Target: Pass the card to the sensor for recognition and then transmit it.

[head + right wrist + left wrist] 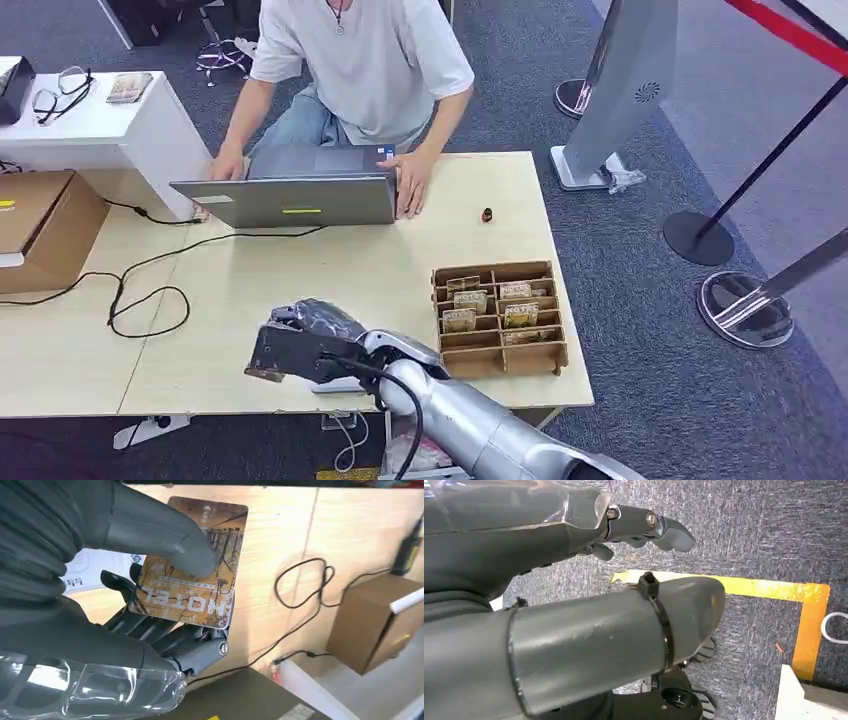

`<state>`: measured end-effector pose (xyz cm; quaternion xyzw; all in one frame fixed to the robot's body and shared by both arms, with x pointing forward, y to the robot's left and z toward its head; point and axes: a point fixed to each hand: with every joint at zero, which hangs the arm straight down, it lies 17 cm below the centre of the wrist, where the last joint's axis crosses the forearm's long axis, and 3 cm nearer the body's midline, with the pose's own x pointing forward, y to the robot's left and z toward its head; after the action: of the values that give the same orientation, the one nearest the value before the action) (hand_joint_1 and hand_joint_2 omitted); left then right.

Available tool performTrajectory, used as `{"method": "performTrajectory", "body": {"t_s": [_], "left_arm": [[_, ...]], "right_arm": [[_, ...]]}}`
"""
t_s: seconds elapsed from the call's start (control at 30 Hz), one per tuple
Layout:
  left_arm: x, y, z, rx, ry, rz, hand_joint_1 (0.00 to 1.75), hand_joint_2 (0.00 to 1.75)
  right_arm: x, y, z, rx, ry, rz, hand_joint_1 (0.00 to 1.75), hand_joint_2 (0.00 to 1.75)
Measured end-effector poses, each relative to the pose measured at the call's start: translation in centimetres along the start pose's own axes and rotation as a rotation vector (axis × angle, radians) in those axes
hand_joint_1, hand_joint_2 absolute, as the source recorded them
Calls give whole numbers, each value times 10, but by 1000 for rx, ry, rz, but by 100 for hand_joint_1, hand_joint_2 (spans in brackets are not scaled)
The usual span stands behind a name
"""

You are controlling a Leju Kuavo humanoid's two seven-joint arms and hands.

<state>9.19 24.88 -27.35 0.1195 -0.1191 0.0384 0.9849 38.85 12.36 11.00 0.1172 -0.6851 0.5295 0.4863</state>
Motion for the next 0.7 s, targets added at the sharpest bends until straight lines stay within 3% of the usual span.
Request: {"method": "performTrajectory", "body": {"t_s": [0.7], "left_arm": [[-1,-1,0,-9,16,-5,0,0]], "right_arm": [[-75,-3,10,-13,229,253,175,175]]}}
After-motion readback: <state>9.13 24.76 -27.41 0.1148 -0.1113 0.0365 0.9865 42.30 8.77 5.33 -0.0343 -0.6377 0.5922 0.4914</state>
